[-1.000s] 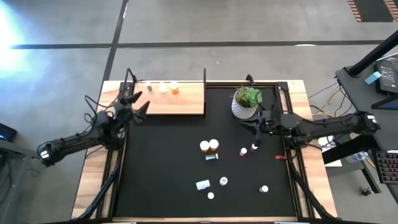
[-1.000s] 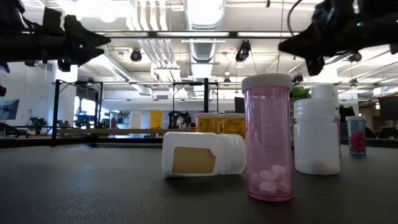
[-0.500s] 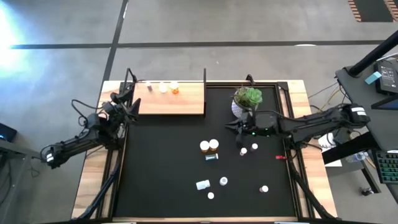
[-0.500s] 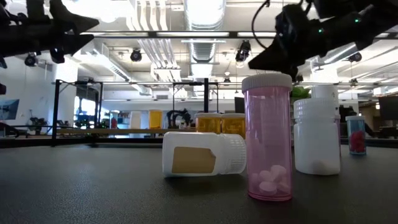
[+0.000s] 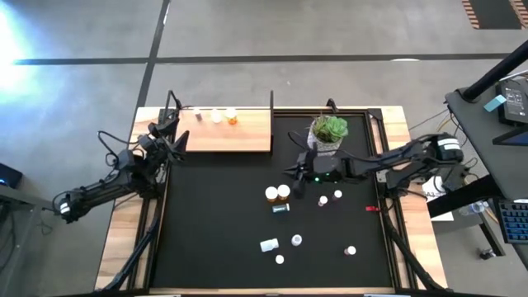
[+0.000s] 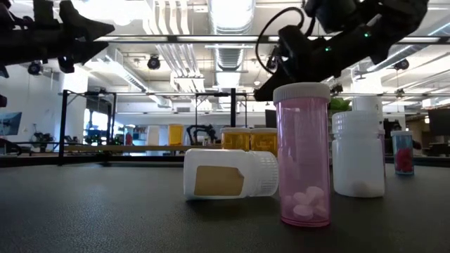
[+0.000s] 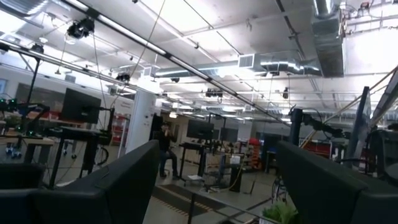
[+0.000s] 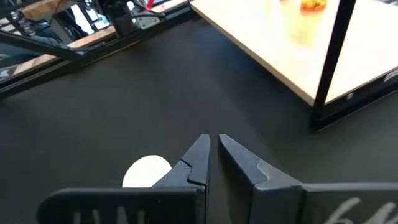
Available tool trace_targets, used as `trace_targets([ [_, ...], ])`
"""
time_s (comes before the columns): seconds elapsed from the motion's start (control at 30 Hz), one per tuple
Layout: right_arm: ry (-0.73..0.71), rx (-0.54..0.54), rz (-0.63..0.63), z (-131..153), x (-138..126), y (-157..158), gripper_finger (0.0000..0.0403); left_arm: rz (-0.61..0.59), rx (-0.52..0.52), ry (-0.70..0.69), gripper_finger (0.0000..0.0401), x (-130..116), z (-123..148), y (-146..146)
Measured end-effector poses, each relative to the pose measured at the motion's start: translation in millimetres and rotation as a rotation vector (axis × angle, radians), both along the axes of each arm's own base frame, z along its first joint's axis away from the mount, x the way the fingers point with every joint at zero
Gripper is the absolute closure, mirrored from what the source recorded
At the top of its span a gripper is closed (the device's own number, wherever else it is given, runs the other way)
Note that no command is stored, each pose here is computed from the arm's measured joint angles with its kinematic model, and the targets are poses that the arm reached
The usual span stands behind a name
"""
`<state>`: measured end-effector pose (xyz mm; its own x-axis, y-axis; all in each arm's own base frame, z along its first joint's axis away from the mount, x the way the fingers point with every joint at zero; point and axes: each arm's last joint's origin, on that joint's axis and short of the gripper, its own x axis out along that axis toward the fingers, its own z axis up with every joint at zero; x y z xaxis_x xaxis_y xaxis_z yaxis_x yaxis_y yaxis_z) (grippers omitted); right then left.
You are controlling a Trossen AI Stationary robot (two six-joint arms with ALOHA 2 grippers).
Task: Pick and place medicine bottles onto shelf by color
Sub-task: Put the top pink pill bottle on the shelf
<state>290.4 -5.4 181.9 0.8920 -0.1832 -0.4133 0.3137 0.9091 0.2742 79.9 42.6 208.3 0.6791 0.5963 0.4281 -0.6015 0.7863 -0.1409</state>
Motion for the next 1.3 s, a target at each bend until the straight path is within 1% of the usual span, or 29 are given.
trace_targets([
  [0.3,0.006,0.002,0.000,0,30,0,0.0380,0.002,-0.011,0.025,0.0095,2,-2,1],
  [0.43,0.052,-0.020,0.011,-1,34,0,0.0380,-0.002,-0.021,0.028,0.0095,3,-3,2],
  [0.5,0.068,-0.041,0.021,-2,34,0,0.0380,-0.020,-0.048,-0.005,0.0095,3,-2,1],
  [0.6,0.059,-0.061,0.030,1,35,0,0.0380,-0.032,-0.060,-0.038,0.0095,2,-1,1],
  [0.7,0.042,-0.084,0.040,5,35,0,0.0380,-0.032,-0.065,-0.030,0.0095,3,-1,1],
  [0.77,0.016,-0.078,0.037,7,36,0,0.0380,-0.032,-0.065,-0.031,0.0095,3,-1,1],
  [0.93,-0.045,0.009,-0.004,11,37,0,0.0380,-0.032,-0.069,-0.021,0.0095,4,-2,2],
  [1.1,-0.045,0.026,-0.012,10,37,0,0.0380,-0.032,-0.074,-0.011,0.0095,5,-3,2],
  [1.23,-0.090,0.215,-0.123,8,39,-1,0.0380,-0.032,-0.077,-0.003,0.0095,6,-4,2],
  [1.3,-0.078,0.248,-0.144,6,38,-1,0.0380,-0.032,-0.077,-0.003,0.0095,6,-4,2],
])
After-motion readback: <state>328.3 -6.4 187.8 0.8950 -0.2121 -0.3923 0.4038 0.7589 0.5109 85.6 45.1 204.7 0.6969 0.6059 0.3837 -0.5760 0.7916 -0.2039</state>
